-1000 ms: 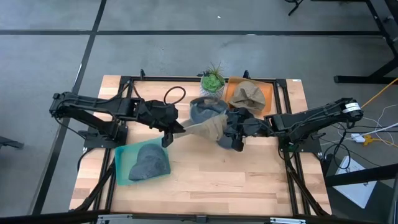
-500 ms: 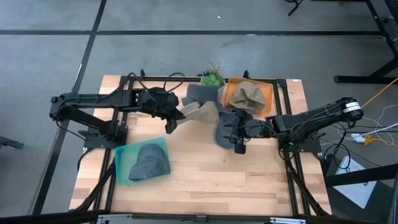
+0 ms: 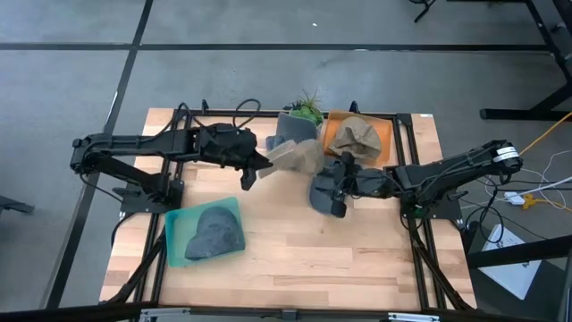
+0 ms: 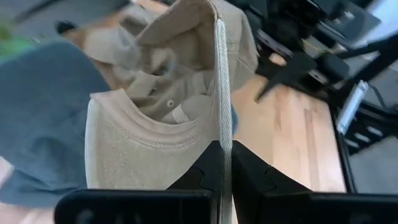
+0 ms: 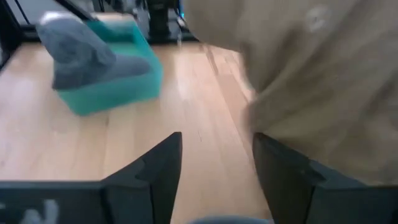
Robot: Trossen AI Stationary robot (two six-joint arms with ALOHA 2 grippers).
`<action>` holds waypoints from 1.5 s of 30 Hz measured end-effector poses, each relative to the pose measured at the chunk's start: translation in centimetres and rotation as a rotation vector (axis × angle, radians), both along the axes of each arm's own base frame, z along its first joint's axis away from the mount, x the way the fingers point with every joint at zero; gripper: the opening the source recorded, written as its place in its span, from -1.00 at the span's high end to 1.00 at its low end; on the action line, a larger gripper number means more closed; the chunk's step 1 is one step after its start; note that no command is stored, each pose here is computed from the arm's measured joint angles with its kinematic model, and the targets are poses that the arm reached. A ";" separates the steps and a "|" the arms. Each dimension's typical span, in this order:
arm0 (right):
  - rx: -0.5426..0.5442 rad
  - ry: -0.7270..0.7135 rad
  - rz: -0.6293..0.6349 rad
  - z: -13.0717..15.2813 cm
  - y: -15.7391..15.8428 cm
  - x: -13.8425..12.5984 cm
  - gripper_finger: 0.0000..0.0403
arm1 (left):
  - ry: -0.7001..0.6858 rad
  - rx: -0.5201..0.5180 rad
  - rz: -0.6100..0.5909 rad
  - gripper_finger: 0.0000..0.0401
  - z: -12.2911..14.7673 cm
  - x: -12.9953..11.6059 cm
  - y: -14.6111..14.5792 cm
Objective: Pick & Place hat
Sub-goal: Put the brown cap into the orange bin
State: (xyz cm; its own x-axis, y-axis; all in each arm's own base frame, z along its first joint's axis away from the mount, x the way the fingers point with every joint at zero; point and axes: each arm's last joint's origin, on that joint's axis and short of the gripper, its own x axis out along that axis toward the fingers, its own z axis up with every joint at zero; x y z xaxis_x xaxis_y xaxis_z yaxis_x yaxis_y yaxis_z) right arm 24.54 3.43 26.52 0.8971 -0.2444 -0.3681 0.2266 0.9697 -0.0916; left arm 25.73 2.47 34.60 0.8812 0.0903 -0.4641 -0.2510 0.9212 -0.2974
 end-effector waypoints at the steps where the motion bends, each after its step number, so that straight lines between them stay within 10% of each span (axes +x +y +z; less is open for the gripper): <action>1: 0.004 -0.015 0.004 0.1 0.1 0.0 0.05 | -0.010 0.011 0.019 0.94 0.2 -0.1 0.1; 45: -0.149 -0.153 -0.250 2.6 -0.5 -1.2 0.15 | -0.077 -0.184 -0.143 0.93 2.2 -2.7 -2.4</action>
